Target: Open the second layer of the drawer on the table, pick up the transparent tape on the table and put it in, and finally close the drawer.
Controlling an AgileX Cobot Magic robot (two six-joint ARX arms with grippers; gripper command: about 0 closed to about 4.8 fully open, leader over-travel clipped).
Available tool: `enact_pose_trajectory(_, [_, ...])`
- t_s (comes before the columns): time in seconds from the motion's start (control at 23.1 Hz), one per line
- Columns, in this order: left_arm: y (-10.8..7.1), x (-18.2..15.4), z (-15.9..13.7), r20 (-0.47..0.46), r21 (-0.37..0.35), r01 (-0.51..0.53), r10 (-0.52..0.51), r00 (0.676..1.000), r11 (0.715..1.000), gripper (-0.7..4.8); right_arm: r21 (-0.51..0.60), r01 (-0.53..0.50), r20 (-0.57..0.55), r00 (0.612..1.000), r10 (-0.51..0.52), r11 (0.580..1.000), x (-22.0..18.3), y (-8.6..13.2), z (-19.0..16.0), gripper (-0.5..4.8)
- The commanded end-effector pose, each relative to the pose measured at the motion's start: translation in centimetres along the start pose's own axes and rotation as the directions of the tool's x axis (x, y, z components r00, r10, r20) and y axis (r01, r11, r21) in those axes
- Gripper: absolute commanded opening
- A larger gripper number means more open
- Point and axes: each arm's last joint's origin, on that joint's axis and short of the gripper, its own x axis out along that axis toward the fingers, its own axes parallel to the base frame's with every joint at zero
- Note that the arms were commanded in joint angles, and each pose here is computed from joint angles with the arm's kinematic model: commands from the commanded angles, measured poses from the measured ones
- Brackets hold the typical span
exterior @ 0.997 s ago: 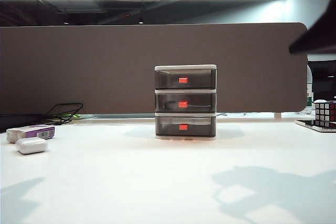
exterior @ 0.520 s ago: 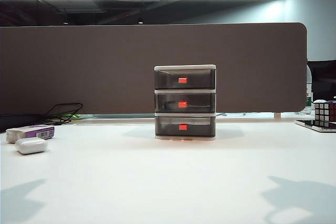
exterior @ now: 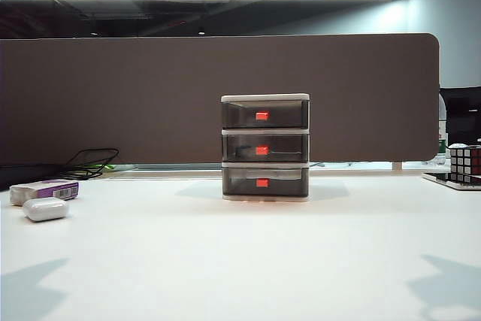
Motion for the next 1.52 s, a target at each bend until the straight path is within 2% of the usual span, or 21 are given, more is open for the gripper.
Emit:
enact_pose_trajectory(0.04, [0.2,0.1,-0.1,0.012,0.057,-0.070,0.070,0.998,0.996,-0.06,-0.049,0.084,0.017,0.996,-0.084,0.995,0.0,-0.2,0.0,-0.05])
enact_pose_trajectory(0.26, [0.4,0.4,-0.6,0.036,0.054,-0.050,0.048,0.998,0.997,-0.06,-0.059,0.089,0.016,0.996,-0.089,0.994,0.0,-0.3,0.0,-0.05])
enact_pose_trajectory(0.35, [0.8,0.6,-0.6,0.032,0.080,-0.054,0.052,0.998,0.995,-0.06,-0.074,0.111,0.018,0.994,-0.110,0.991,0.0,-0.5,0.0,-0.05])
enact_pose_trajectory(0.61, [3.0,1.0,-0.5,0.034,0.063,-0.045,0.043,0.999,0.997,-0.06,-0.053,0.164,0.024,0.986,-0.163,0.985,-0.2,-1.7,0.1,-0.05])
enact_pose_trajectory(0.74, [4.2,0.9,-0.2,0.052,0.058,-0.047,0.044,0.998,0.997,-0.06,-0.042,0.228,0.051,0.973,-0.226,0.973,-0.3,-2.3,0.3,-0.05])
enact_pose_trajectory(0.91, [5.2,0.7,-0.2,0.054,0.049,-0.143,0.140,0.989,0.989,-0.06,-0.044,0.215,0.081,0.974,-0.211,0.976,-0.4,-2.4,0.6,-0.05])
enact_pose_trajectory(1.52, [5.2,0.7,-0.3,0.041,0.048,-0.138,0.136,0.990,0.989,-0.05,-0.046,0.195,0.078,0.978,-0.191,0.980,-0.4,-2.4,0.6,-0.05])
